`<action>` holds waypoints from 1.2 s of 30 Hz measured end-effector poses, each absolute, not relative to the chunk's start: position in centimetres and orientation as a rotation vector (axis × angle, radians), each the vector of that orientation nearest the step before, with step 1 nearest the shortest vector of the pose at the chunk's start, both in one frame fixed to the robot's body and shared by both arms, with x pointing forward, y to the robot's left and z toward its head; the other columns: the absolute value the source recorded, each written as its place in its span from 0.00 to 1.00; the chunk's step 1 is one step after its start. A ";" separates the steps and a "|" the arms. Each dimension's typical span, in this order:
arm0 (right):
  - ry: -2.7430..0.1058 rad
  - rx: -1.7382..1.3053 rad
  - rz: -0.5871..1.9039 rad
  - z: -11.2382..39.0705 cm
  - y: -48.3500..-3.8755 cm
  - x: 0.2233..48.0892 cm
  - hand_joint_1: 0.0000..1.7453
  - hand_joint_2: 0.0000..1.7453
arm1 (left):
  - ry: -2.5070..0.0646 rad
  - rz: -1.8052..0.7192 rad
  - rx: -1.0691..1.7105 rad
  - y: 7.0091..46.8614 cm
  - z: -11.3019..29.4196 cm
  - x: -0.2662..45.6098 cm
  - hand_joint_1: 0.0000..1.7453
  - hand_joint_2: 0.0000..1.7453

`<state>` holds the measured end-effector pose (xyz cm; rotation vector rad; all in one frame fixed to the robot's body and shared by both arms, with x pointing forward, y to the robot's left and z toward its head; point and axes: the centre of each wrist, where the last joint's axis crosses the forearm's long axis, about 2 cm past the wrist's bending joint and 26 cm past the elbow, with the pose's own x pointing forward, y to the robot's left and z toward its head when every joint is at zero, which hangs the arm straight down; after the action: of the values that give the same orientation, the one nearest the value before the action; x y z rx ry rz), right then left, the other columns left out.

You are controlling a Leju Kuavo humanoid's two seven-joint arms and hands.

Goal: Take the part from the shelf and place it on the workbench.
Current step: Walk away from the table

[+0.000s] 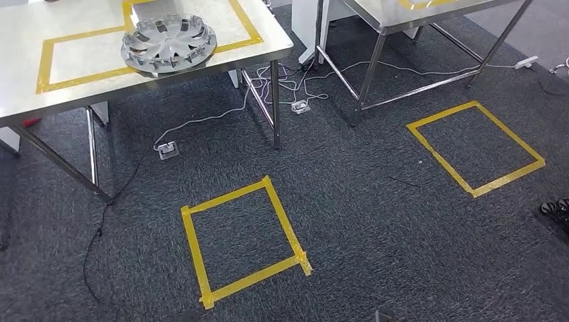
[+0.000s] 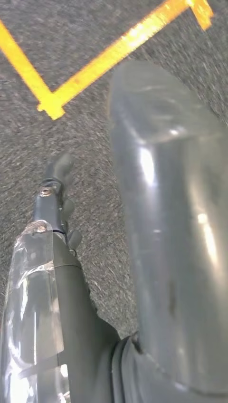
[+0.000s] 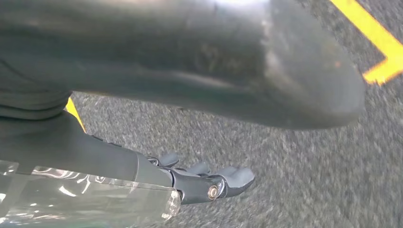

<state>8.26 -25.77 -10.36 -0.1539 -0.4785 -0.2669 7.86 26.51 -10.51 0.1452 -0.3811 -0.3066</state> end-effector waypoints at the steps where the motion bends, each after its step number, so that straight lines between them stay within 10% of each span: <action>1: -0.478 -0.156 -0.268 -10.3 -25.8 8.3 0.00 0.00 | -0.377 -0.307 0.144 26.5 -10.5 7.7 0.00 0.00; 36: -0.459 -0.188 -0.234 -10.5 -26.6 7.9 0.00 0.00 | -0.361 -0.307 0.116 25.5 -10.5 7.6 0.00 0.00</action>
<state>7.90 -26.58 -10.48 -0.1881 -0.4588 -0.2343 7.57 25.52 -10.50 0.1155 -0.3608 -0.3068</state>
